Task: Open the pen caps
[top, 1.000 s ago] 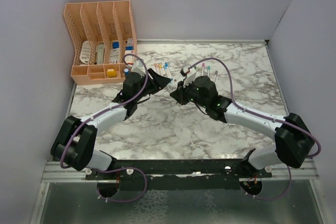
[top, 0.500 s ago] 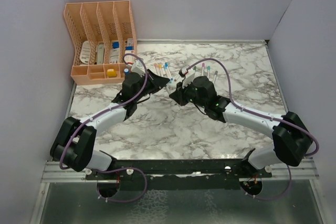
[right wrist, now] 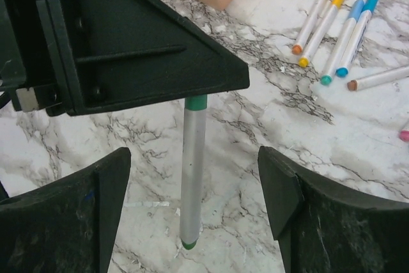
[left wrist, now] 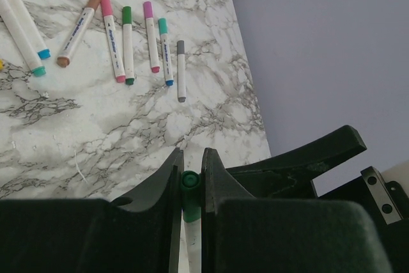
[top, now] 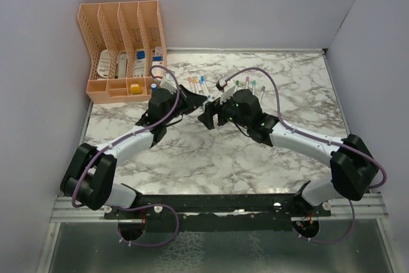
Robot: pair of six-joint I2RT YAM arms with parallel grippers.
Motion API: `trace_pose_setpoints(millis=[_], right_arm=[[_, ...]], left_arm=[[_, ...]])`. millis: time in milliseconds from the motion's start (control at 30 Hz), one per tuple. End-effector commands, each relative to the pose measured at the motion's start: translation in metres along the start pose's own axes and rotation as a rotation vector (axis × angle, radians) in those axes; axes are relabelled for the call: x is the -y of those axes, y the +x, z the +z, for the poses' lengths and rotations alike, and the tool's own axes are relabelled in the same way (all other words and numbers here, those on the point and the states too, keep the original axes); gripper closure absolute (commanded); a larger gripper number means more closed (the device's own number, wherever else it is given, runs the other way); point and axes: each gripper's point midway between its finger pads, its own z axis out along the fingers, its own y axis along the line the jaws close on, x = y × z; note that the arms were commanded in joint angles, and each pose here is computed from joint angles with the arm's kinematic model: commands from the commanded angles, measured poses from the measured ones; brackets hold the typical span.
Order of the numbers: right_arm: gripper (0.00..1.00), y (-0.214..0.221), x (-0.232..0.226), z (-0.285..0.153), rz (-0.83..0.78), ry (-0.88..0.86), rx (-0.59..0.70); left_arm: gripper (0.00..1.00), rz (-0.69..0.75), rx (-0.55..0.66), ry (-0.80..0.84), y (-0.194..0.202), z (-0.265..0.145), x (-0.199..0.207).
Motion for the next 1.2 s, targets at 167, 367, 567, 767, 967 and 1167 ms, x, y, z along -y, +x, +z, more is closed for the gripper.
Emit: trace_pose_setpoints(millis=[167,367,567,767,967,1167], right_arm=[[0.4,-0.006,-0.008,0.019,0.004,-0.027,-0.018],[0.8,-0.009,-0.007,0.021,0.01,-0.019,-0.016],[0.99,0.0,-0.004,0.015,0.014,-0.001,-0.051],[0.99,0.023,-0.003,0.003,0.024,-0.003,-0.111],[0.99,0.054,-0.005,-0.007,0.044,-0.03,-0.195],[0.99,0.073,-0.005,-0.018,0.059,-0.037,-0.232]], left_arm=[[1.0,0.031,-0.002,0.095,0.001,-0.01,0.03],[1.0,0.043,-0.01,0.093,0.006,-0.013,0.028],[1.0,0.05,0.036,0.013,0.003,-0.014,0.007],[1.0,0.079,0.118,-0.113,-0.024,-0.006,-0.017],[1.0,0.058,0.189,-0.229,-0.057,-0.003,-0.054],[1.0,0.044,0.215,-0.275,-0.076,-0.004,-0.077]])
